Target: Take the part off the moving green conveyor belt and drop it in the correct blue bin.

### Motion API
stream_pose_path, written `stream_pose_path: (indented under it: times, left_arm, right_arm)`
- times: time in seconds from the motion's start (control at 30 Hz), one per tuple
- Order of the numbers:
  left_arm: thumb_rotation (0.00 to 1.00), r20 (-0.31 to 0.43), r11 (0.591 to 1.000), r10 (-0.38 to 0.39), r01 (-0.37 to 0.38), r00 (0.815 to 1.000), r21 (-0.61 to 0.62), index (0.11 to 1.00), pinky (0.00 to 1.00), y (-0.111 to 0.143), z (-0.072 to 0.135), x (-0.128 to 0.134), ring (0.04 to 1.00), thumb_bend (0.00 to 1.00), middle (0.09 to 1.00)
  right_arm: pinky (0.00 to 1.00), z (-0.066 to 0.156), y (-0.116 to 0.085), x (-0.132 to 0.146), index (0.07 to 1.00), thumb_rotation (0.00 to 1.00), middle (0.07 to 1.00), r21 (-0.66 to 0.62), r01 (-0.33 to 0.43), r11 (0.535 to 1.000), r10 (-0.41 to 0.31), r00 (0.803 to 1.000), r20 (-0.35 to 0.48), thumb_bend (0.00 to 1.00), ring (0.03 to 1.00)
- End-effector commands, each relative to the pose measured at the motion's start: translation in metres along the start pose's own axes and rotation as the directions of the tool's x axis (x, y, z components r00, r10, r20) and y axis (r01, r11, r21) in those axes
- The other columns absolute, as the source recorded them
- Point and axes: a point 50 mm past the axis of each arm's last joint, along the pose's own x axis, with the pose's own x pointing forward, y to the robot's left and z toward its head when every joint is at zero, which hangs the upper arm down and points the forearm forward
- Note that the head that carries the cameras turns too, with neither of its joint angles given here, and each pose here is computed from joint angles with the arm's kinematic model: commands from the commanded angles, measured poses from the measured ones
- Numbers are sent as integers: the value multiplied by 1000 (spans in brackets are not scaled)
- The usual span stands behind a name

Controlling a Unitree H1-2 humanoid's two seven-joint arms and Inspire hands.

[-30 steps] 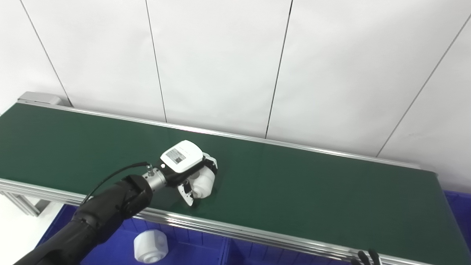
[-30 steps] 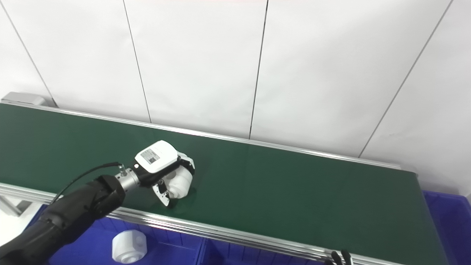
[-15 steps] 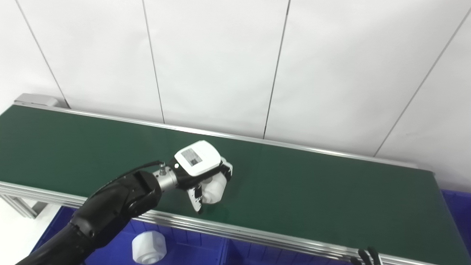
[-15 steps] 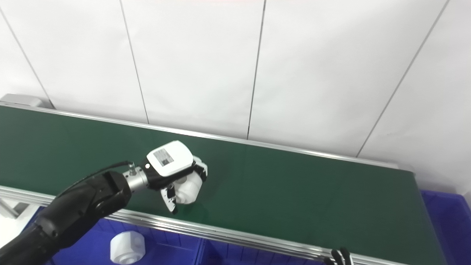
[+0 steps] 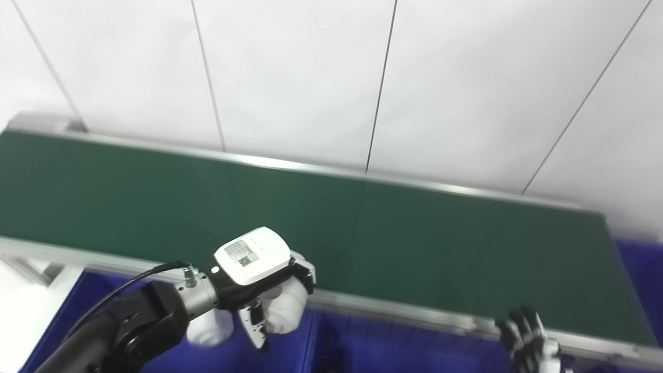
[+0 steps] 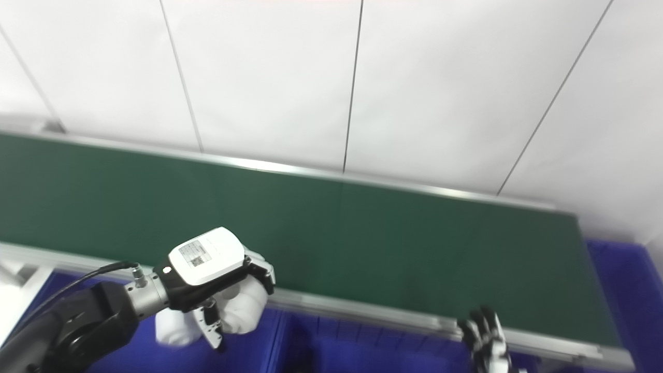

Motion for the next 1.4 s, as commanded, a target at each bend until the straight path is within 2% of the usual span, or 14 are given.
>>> stream_pose_path:
  times: [0.0, 0.1, 0.17, 0.2, 0.27, 0.43, 0.5, 0.57, 0.6, 0.7, 0.83, 1.0, 1.2, 1.37]
  left_arm:
    - [0, 11, 997, 76, -76, 997, 19, 524, 175, 11, 7, -2, 249, 519, 428]
    - [0, 2, 997, 75, -75, 997, 5, 521, 153, 0, 12, -8, 225, 517, 410]
    - [0, -14, 998, 60, -60, 998, 14, 522, 175, -6, 12, -9, 239, 517, 411]
    - [0, -22, 998, 51, -51, 998, 23, 521, 235, -9, 12, -10, 275, 518, 415]
    - [0, -53, 998, -22, 25, 998, 64, 518, 279, -16, 10, -8, 307, 519, 422]
    - [0, -108, 984, -117, 130, 987, 120, 513, 240, -21, 7, -2, 292, 520, 411]
    - [0, -125, 980, -138, 154, 982, 125, 516, 310, -21, 7, -2, 370, 522, 437]
    - [0, -142, 976, -155, 174, 978, 130, 511, 437, -20, 8, -2, 487, 523, 471]
    - [185, -166, 965, -190, 215, 968, 151, 597, 532, -18, 9, -3, 591, 669, 591]
    - [368, -217, 939, -246, 288, 945, 189, 691, 623, -13, 12, -4, 694, 793, 714]
    - [426, -244, 931, -270, 318, 931, 182, 749, 676, -9, 16, -6, 750, 817, 775]
    - [428, -245, 931, -264, 313, 933, 186, 751, 669, -9, 18, -6, 750, 818, 773]
    - [401, -207, 959, -201, 235, 957, 156, 734, 635, -8, 21, -11, 728, 835, 753]
    - [424, -159, 991, -119, 128, 980, 46, 738, 619, 1, 29, -21, 714, 823, 753]
  right_arm:
    - [956, 18, 2, 6, 946, 985, 922, -8, -10, 1000, 10, 999, 32, 685, 892]
    - [954, 22, 2, 10, 939, 977, 915, -3, -12, 1000, 12, 999, 35, 684, 886]
    - [955, 24, 1, 12, 942, 973, 920, -1, -19, 1000, 19, 999, 34, 689, 888]
    - [958, 25, 0, 13, 950, 981, 936, -1, -23, 1000, 23, 999, 34, 690, 896]
    - [959, 25, -1, 15, 952, 988, 943, -7, -25, 1000, 25, 999, 37, 687, 900]
    - [941, 27, 2, 15, 924, 986, 922, -6, -17, 1000, 17, 999, 39, 693, 880]
    - [953, 25, 1, 15, 925, 985, 920, -6, -10, 1000, 10, 999, 40, 695, 887]
    - [934, 26, 1, 14, 913, 973, 905, -6, -3, 1000, 4, 999, 41, 701, 877]
    - [931, 26, 3, 14, 915, 972, 906, -2, -3, 1000, 3, 999, 44, 699, 872]
    - [930, 27, 4, 13, 914, 968, 907, 3, -4, 1000, 4, 999, 49, 706, 867]
    - [933, 25, 4, 13, 918, 967, 912, 6, -5, 1000, 5, 999, 48, 711, 871]
    - [941, 25, 4, 12, 920, 957, 908, 12, -1, 1000, 1, 999, 46, 718, 876]
    - [928, 27, 6, 12, 920, 971, 912, 11, -7, 1000, 6, 999, 52, 702, 870]
    - [907, 27, 9, 10, 895, 943, 892, 14, 4, 1000, -4, 999, 43, 719, 851]
